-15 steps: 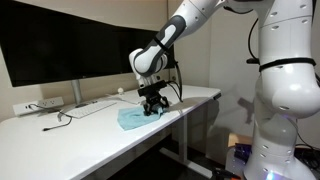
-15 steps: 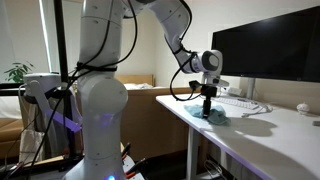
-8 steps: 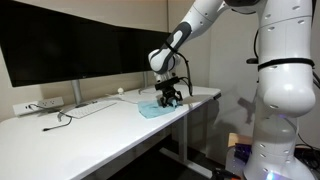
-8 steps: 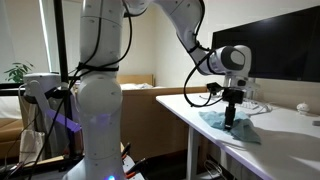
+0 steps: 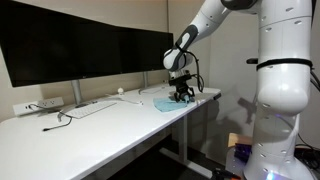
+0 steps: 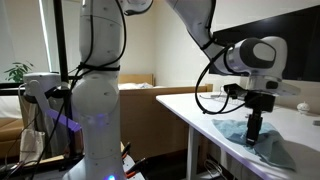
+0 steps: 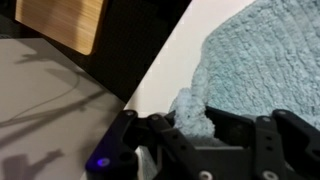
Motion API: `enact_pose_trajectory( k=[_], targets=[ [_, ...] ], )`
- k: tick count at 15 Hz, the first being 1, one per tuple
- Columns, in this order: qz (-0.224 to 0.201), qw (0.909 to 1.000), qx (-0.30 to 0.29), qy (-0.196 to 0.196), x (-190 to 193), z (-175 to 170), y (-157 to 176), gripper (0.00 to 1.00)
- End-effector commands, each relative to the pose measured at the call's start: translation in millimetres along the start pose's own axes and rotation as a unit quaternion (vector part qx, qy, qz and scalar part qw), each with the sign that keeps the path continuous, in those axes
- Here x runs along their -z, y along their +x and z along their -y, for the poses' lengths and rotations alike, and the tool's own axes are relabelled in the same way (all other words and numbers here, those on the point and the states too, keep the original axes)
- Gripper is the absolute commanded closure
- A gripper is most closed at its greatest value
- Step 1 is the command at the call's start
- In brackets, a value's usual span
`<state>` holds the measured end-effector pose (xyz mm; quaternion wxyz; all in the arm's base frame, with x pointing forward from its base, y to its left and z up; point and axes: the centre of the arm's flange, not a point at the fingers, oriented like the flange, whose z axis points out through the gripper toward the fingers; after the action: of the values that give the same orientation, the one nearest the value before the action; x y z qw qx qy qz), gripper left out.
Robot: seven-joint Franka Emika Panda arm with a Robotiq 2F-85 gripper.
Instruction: Wipe the desk with the white towel
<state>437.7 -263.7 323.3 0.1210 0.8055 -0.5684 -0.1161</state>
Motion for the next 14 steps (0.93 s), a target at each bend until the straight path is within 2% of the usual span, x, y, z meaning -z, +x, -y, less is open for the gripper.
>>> enact_pose_trajectory(
  k=[1,8,13,14],
  targets=[
    [0.005,0.9998,-0.014,0.01,4.6,-30.0,25.6,0.93],
    [0.005,0.9981,-0.055,0.029,14.9,-71.6,70.5,0.93],
    [0.006,0.9972,-0.06,0.044,26.4,-89.3,82.3,0.94],
    [-0.006,0.9969,-0.071,0.032,20.8,-80.1,79.3,0.93]
  ],
)
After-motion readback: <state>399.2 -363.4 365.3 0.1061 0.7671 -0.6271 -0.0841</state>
